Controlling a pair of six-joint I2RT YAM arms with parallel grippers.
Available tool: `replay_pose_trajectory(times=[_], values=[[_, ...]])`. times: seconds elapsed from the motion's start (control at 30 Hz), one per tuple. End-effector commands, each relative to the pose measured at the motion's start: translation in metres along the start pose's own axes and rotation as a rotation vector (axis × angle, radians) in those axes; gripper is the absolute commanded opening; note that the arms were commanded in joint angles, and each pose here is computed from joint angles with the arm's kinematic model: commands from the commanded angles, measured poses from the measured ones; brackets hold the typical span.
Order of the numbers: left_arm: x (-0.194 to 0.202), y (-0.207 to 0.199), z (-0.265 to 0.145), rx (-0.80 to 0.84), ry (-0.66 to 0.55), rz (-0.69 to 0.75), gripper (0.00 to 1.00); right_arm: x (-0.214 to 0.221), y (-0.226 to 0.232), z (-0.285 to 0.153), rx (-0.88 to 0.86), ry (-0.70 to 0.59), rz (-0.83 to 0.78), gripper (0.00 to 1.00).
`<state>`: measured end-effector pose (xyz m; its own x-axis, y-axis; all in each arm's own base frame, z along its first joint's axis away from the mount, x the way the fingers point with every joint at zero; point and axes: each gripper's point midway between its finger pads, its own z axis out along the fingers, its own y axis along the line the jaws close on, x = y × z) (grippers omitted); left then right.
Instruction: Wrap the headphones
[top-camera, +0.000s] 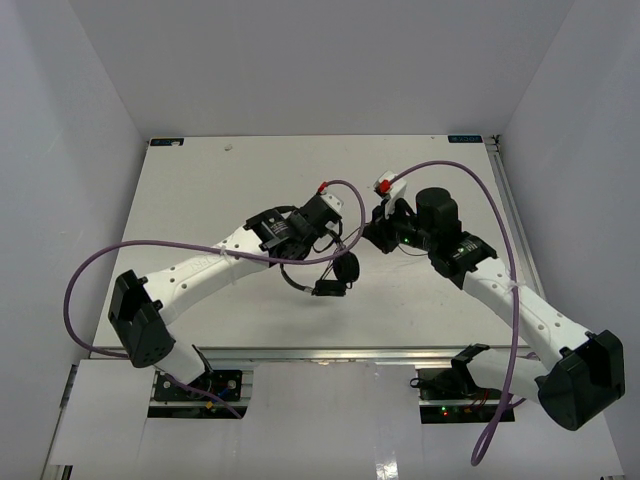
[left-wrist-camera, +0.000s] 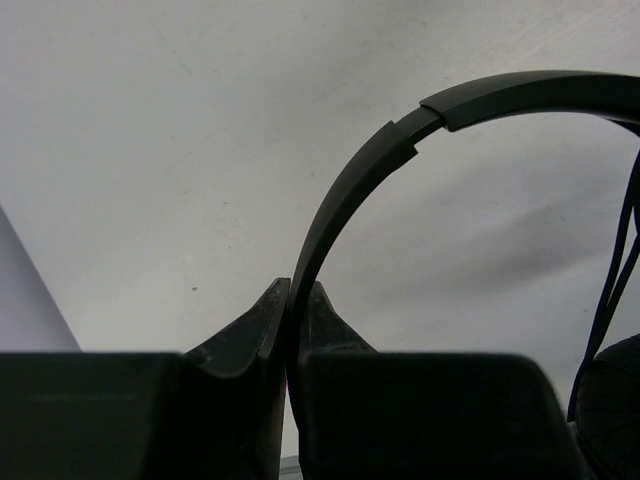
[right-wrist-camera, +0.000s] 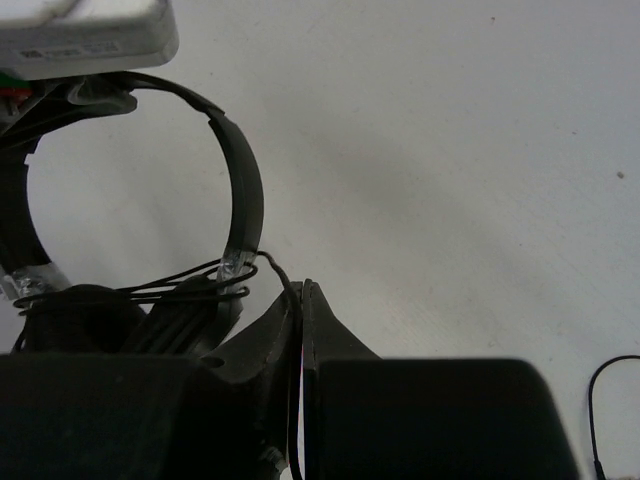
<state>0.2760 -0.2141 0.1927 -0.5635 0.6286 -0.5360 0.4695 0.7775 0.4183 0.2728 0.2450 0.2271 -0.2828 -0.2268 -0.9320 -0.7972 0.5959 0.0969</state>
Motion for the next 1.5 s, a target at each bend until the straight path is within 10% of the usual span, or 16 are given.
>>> replay_pose_trajectory(times=[0.0, 0.77, 1.47], values=[[-0.007, 0.03, -0.004, -0.203, -0.027, -0.018, 0.0, -0.025, 0.014, -0.001, -0.091, -0.048, 0.006, 0.08], [-0.024, 0.024, 0.004, -0.272, -0.106, -0.4, 0.0, 0.002, 0.101, -0.007, -0.487, -0.166, 0.145, 0.11], [-0.065, 0.038, -0.06, 0.01, -0.347, -0.793, 0.0, 0.041, 0.127, -0.003, -0.344, -0.206, 0.077, 0.09]])
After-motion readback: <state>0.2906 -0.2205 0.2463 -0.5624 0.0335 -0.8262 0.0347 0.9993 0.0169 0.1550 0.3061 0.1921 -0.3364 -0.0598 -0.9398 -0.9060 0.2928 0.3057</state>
